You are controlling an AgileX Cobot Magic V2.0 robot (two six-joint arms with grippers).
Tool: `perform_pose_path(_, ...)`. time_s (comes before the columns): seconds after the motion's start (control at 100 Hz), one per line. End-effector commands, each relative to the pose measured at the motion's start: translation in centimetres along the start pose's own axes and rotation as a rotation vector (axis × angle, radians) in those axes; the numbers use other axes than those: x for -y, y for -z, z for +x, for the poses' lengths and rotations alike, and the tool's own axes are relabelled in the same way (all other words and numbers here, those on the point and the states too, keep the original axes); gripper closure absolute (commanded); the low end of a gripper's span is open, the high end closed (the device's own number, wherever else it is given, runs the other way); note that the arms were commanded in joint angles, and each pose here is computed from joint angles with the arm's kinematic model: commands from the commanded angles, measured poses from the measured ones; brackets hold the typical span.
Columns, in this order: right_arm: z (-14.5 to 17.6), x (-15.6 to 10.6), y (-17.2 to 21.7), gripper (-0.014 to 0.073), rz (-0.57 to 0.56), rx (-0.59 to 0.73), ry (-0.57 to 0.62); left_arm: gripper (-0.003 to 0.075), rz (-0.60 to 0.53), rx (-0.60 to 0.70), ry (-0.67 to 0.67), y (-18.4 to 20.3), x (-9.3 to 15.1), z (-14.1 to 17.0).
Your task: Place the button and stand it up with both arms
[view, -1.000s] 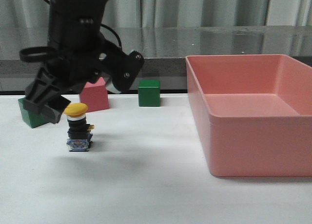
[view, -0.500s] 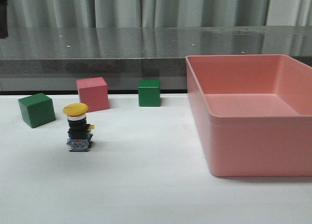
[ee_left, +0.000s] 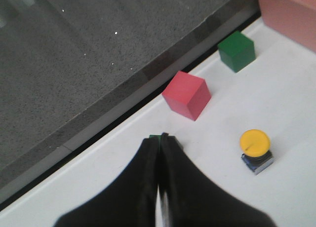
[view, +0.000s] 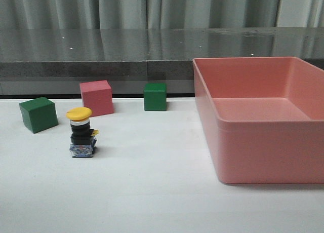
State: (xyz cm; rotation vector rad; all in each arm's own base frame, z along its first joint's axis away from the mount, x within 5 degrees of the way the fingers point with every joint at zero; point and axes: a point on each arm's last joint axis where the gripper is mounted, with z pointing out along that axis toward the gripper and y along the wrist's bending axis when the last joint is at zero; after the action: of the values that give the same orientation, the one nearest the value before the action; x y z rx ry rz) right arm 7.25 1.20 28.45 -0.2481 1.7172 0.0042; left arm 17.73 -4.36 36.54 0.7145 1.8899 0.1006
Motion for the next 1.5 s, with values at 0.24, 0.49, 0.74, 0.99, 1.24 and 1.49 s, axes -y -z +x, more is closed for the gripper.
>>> perform_pose_path(0.24,-1.4,0.4,0.2,0.0671,0.034,0.088,-0.004,0.0740,-0.128,0.263,0.135,4.0,3.6,6.8)
perform_pose_path(0.49,-1.4,0.4,0.2,0.0671,0.034,0.088,-0.004,0.0740,-0.088,0.288,0.255,4.6,5.2,9.3)
perform_pose_path(0.74,-1.4,0.4,0.2,0.0671,0.034,0.088,-0.004,0.0740,-0.074,0.252,0.258,4.0,5.6,10.1)
perform_pose_path(0.99,-1.4,0.4,0.2,0.0671,0.034,0.088,-0.004,0.0740,-0.078,0.247,0.243,4.0,5.6,10.2)
perform_pose_path(1.24,-1.4,0.4,0.2,0.0671,0.034,0.088,-0.004,0.0739,-0.177,0.287,0.256,5.5,5.7,11.9)
perform_pose_path(1.49,-1.4,0.4,0.2,0.0671,0.034,0.088,-0.004,0.0740,-0.241,0.365,0.295,6.2,7.2,15.4)
